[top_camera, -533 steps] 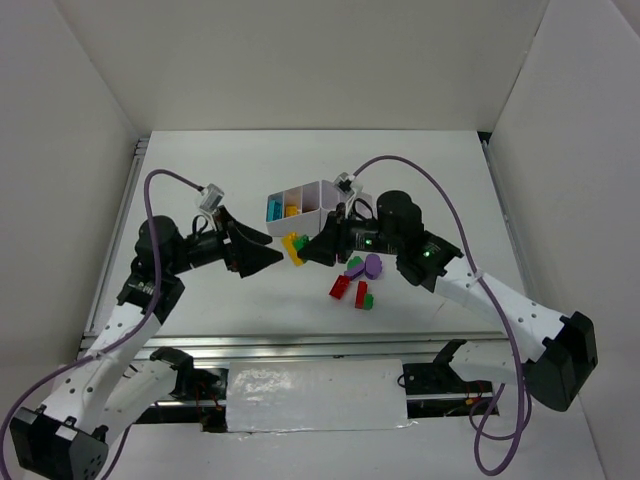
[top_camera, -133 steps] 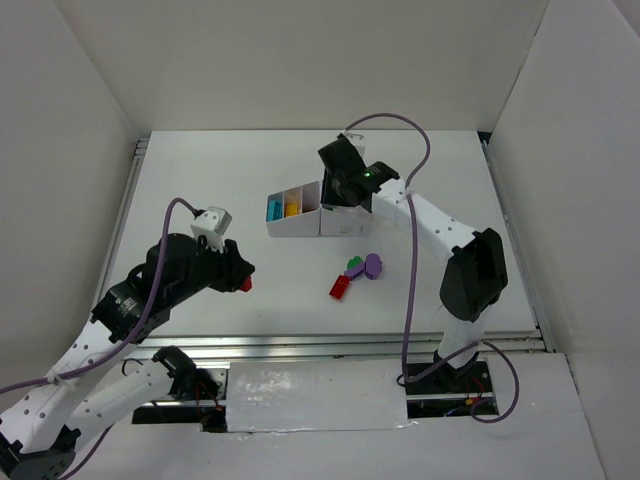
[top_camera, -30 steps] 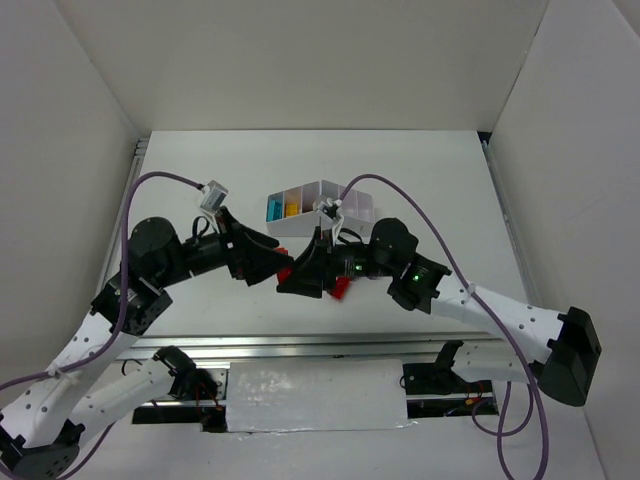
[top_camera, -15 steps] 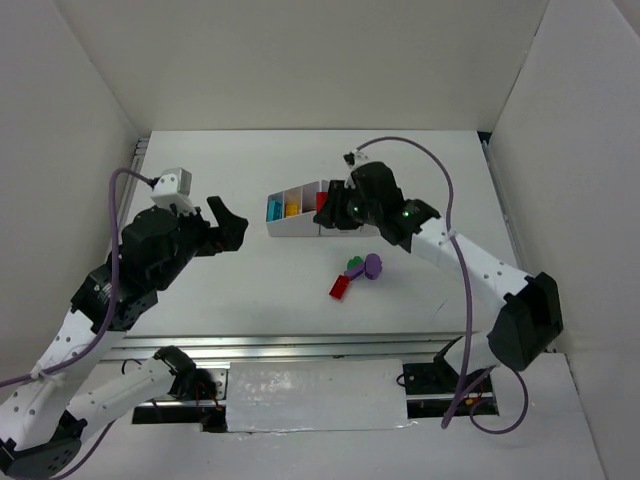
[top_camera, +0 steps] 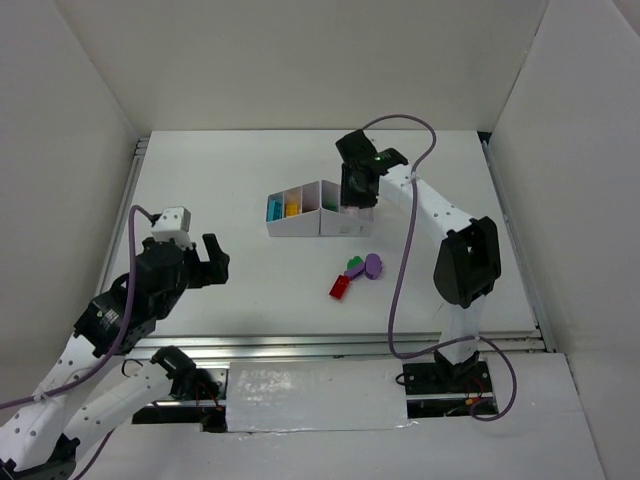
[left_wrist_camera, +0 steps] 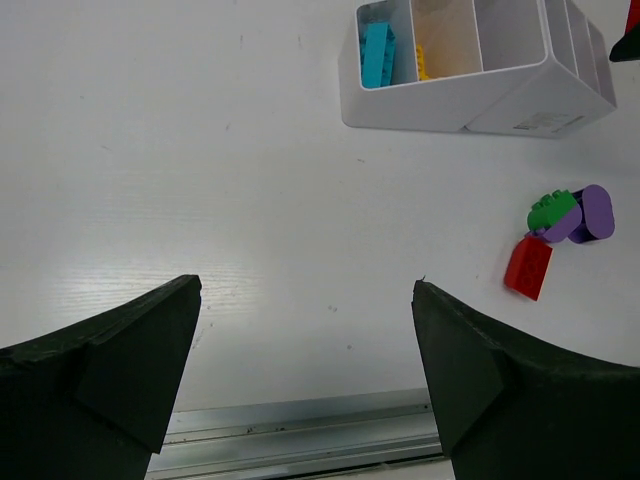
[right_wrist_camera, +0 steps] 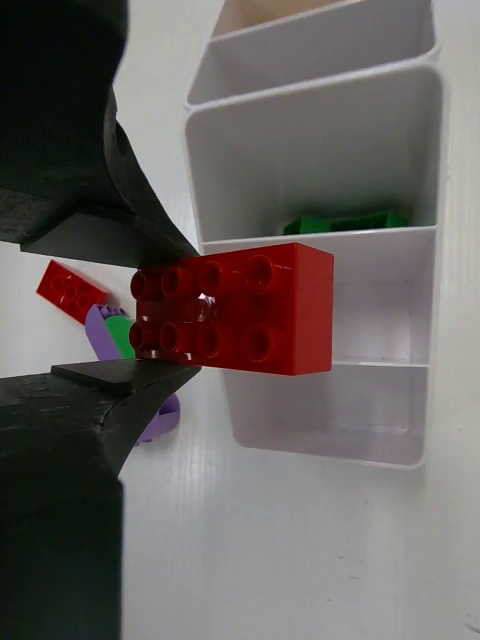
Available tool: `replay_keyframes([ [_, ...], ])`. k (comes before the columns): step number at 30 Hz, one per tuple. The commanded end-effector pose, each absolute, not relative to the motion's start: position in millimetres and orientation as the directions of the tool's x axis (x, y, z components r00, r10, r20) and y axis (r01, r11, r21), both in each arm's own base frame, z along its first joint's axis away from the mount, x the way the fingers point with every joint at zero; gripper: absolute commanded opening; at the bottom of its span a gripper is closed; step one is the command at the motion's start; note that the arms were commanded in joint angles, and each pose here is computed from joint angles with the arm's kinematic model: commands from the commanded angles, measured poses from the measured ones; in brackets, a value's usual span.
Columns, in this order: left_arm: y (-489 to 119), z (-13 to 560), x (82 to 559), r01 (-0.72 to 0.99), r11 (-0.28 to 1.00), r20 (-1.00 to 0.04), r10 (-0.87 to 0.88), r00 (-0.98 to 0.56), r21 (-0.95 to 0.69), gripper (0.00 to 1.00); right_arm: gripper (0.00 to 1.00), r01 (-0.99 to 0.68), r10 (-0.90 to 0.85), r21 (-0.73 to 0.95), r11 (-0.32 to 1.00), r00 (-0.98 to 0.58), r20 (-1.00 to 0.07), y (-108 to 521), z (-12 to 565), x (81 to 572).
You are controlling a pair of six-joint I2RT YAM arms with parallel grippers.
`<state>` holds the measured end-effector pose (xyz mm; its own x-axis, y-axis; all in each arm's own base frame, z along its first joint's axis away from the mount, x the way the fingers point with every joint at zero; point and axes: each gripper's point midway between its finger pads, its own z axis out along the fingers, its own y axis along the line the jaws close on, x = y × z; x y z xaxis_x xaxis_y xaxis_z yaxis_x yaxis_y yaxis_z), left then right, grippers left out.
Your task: Sort the legos into containers by color
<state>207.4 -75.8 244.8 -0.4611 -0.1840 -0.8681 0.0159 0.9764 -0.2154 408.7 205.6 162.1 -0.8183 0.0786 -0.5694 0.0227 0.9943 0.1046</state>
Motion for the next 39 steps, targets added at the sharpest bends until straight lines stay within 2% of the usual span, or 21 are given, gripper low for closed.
replay_keyframes([
  [1,-82,249,215,0.05,0.979,-0.88,-0.155,-0.448,-0.198,0.99,0.09,0.03,0.06,0.06,0.998,-0.806,-0.589,199,180,411],
  [18,-96,242,217,0.115,0.975,-0.869,-0.112,-0.481,-0.19,1.0,0.25,-0.045,0.024,0.102,0.994,-0.811,-0.585,215,180,420],
  [24,-97,243,217,0.12,0.974,-0.87,-0.111,-0.48,-0.19,1.0,0.28,-0.038,0.023,0.097,0.995,-0.829,-0.558,217,168,425],
  [31,-98,242,216,0.132,0.973,-0.87,-0.105,-0.482,-0.191,0.99,0.39,-0.023,0.032,0.092,0.996,-0.833,-0.552,213,160,422],
  [39,-99,243,217,0.134,0.972,-0.872,-0.107,-0.478,-0.193,0.99,0.44,-0.026,0.025,0.087,0.996,-0.844,-0.536,212,152,419],
])
